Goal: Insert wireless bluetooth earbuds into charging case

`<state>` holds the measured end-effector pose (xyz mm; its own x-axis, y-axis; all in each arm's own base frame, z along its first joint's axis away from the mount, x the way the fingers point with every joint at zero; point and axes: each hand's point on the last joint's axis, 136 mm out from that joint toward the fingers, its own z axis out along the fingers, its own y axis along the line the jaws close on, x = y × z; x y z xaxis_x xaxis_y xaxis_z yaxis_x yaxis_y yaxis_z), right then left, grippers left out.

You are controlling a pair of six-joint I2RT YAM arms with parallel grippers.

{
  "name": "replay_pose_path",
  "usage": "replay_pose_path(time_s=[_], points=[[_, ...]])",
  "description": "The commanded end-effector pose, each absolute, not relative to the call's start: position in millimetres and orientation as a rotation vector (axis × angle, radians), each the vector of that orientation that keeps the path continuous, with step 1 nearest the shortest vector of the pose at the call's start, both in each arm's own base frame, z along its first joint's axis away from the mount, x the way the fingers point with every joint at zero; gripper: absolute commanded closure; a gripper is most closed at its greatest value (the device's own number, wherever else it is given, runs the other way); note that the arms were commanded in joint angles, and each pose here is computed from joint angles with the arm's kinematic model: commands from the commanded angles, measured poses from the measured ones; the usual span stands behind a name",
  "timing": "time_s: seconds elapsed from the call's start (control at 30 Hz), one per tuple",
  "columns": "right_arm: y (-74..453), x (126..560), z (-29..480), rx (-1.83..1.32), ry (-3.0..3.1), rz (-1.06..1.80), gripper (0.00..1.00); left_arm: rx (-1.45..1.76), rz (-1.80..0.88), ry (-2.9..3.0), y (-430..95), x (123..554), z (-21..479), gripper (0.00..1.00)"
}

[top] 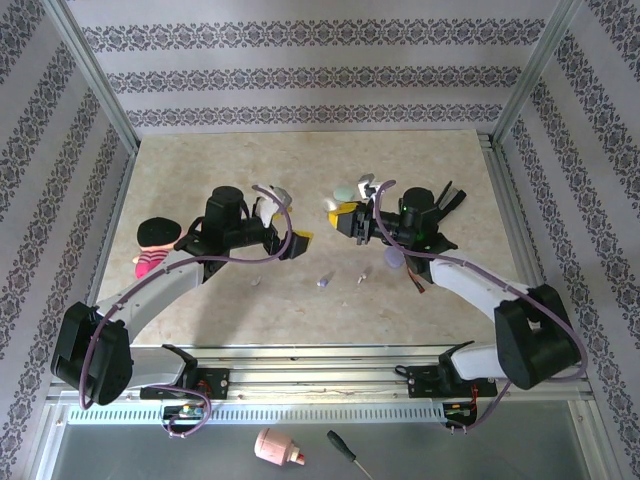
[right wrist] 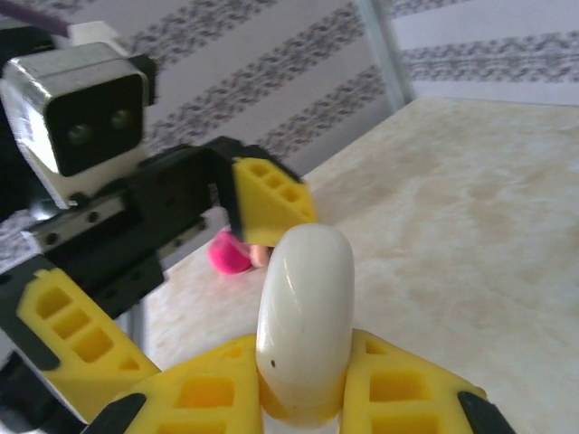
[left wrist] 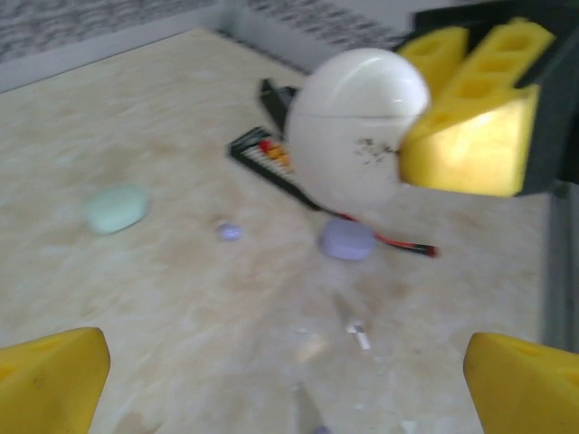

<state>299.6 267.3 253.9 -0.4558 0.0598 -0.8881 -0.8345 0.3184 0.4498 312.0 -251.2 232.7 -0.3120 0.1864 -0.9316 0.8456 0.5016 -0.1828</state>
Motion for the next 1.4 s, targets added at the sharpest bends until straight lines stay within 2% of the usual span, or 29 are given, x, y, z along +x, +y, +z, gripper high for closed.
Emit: replay_pose_path(time_s=[0.0,0.2,0.3,0.53,0.77,0.93,1.07,1.13,1.23,1.3,1.37], points=[[274,261,279,-0.901,1.635,1.357,0.92,1.080,-1.046,1.469,-275,271,277,0.00],[282,233,305,-1.020,1.519,1.425,0.92,1.111,-1.191,1.330,-281,252,301,0.07],[289,226,314,-1.063,1.475,1.440,0.92,1.114,-1.215,1.283,-282,247,308,0.23],[293,223,320,-1.092,1.448,1.461,0.92,1.131,-1.286,1.223,-283,236,319,0.46],[293,220,323,-1.098,1.443,1.470,0.91,1.160,-1.242,1.268,-282,236,311,0.67],[294,221,321,-1.102,1.449,1.473,0.91,1.187,-1.251,1.265,-283,232,311,0.75],[295,223,319,-1.099,1.460,1.477,0.90,1.196,-1.259,1.259,-283,230,312,0.86],[295,223,320,-1.097,1.461,1.476,0.86,1.202,-1.257,1.257,-282,229,311,0.91],[294,226,322,-1.077,1.463,1.454,0.65,1.208,-1.231,1.257,-282,230,308,0.94],[293,229,324,-1.062,1.461,1.434,0.55,1.217,-1.207,1.253,-281,230,304,0.95],[292,237,325,-1.014,1.485,1.406,0.52,1.229,-1.193,1.242,-281,229,302,0.95]])
